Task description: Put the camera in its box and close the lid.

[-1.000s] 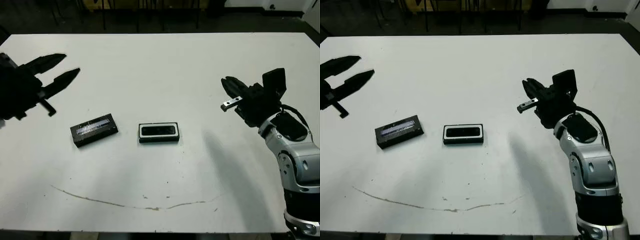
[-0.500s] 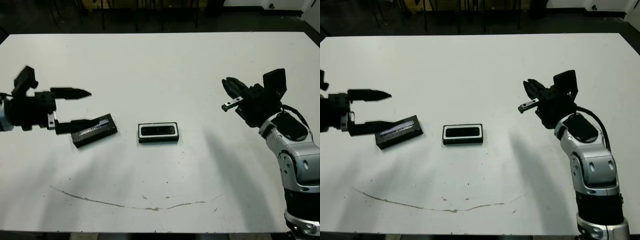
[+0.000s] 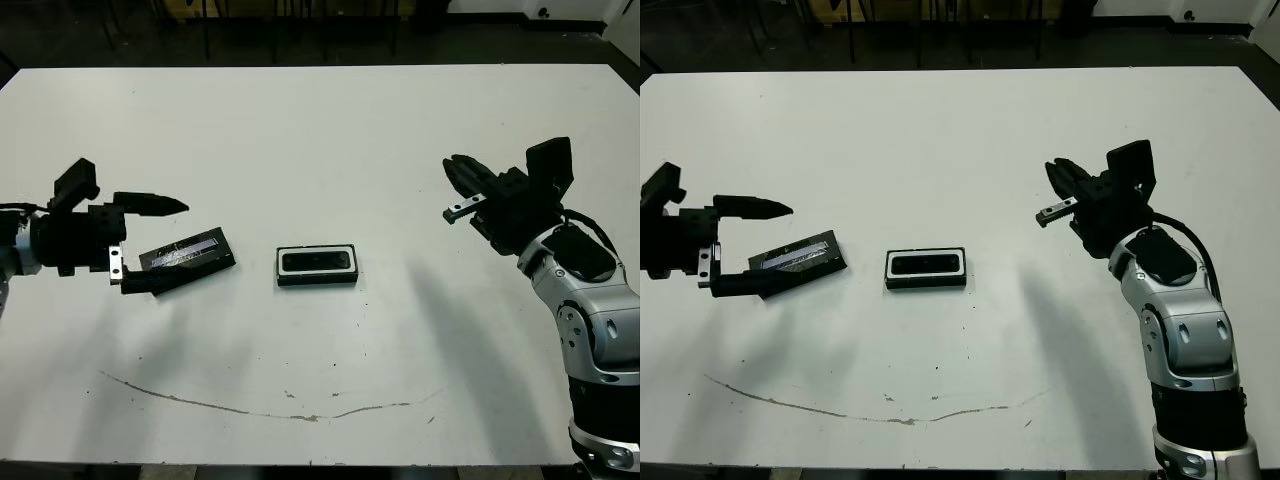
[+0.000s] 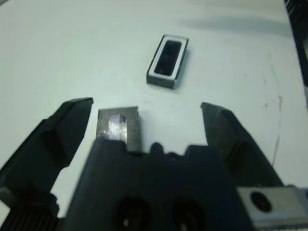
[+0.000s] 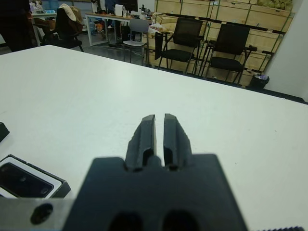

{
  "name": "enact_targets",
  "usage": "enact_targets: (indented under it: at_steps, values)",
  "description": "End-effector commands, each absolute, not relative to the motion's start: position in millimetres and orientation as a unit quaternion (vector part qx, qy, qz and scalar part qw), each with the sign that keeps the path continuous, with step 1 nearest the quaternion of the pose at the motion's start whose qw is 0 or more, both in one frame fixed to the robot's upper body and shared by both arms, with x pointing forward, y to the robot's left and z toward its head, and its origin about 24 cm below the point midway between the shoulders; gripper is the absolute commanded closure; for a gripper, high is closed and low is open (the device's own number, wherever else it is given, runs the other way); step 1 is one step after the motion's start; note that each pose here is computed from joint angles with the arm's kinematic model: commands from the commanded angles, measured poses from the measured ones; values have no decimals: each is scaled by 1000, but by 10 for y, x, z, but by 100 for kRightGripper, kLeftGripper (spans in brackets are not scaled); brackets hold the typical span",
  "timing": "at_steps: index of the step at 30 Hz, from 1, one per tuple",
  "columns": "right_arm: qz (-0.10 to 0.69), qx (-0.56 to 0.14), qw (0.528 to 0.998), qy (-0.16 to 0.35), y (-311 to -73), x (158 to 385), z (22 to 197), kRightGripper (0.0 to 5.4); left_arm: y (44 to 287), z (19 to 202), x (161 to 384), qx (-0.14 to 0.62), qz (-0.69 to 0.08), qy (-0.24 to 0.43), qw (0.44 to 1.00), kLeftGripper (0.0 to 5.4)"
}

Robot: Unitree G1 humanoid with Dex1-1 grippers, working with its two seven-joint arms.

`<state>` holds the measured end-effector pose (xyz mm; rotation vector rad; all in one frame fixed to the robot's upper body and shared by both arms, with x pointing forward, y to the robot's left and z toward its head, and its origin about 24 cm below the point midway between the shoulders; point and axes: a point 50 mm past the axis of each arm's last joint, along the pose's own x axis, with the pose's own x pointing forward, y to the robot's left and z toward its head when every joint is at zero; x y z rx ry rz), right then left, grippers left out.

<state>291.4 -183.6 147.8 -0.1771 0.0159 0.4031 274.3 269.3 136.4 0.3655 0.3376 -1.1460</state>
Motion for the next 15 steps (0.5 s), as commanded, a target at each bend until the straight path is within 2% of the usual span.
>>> enact_targets:
  at_steps: [1,15]
  values:
    - [197,-93,976,23,-1872,2907,1423,540,2722,1321,2742,180,-529,179,810,1]
    - [193,-92,977,23,-1878,2909,1409,540,2725,1235,2723,181,-532,190,805,1]
